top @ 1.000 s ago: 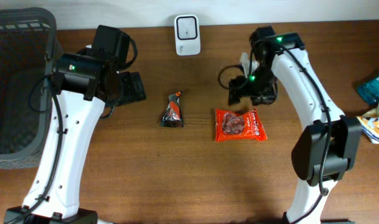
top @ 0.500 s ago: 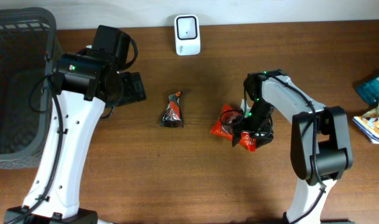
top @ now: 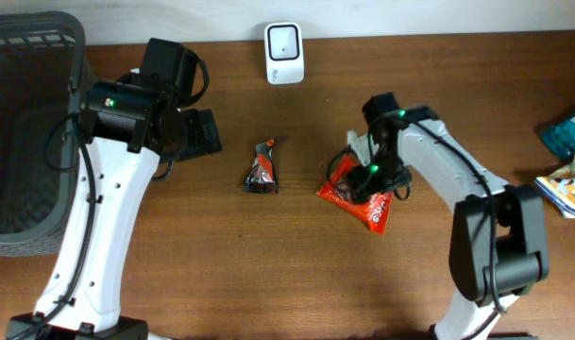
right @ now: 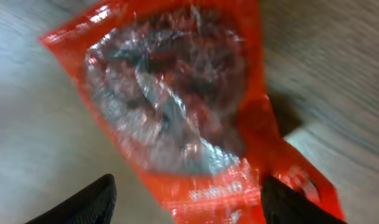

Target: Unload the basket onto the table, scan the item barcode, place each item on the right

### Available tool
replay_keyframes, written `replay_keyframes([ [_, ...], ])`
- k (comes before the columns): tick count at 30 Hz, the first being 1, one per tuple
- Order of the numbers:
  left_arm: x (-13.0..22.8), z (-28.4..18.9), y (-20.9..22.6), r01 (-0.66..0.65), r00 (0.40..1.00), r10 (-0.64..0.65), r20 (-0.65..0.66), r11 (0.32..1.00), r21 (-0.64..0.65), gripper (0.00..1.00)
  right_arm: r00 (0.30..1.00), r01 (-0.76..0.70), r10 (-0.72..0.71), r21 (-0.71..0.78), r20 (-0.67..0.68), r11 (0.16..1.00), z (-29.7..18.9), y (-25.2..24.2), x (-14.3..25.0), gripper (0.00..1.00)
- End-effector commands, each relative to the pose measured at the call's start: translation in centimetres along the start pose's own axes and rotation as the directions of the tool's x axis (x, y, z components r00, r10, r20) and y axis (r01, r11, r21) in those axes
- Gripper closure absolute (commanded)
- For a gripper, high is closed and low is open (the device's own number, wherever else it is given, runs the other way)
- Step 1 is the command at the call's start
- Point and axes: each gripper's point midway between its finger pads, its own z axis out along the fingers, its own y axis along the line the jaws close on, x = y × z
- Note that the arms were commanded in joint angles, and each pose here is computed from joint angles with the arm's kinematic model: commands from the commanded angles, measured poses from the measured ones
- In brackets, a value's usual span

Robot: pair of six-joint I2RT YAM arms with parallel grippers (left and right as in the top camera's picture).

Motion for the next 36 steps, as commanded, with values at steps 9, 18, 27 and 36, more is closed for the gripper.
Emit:
replay_keyframes([
  [9,-0.2,-0.2,0.2,-0.014,1.000,0.015,0.012,1.000,-0.006,0.01,1.000,0.015,-0.016,0.101,0.012,0.995,3.9,-0.5,0.6,0.40],
  [18,-0.2,-0.2,0.2,-0.014,1.000,0.015,0.012,1.000,-0.006,0.01,0.893,-0.442,0.437,0.029,0.106,0.897,2.1,0.1,-1.9,0.69],
  [27,-0.2,-0.2,0.2,-0.014,1.000,0.015,0.012,1.000,-0.006,0.01,0.915,-0.403,0.402,0.058,0.018,0.913,1.3,0.5,0.0,0.42],
  [36,-0.2,-0.2,0.2,-0.014,1.000,0.015,0.012,1.000,-0.006,0.01,0.949,-0.313,0.310,0.065,0.050,0.947,1.9,0.1,-0.6,0.59],
])
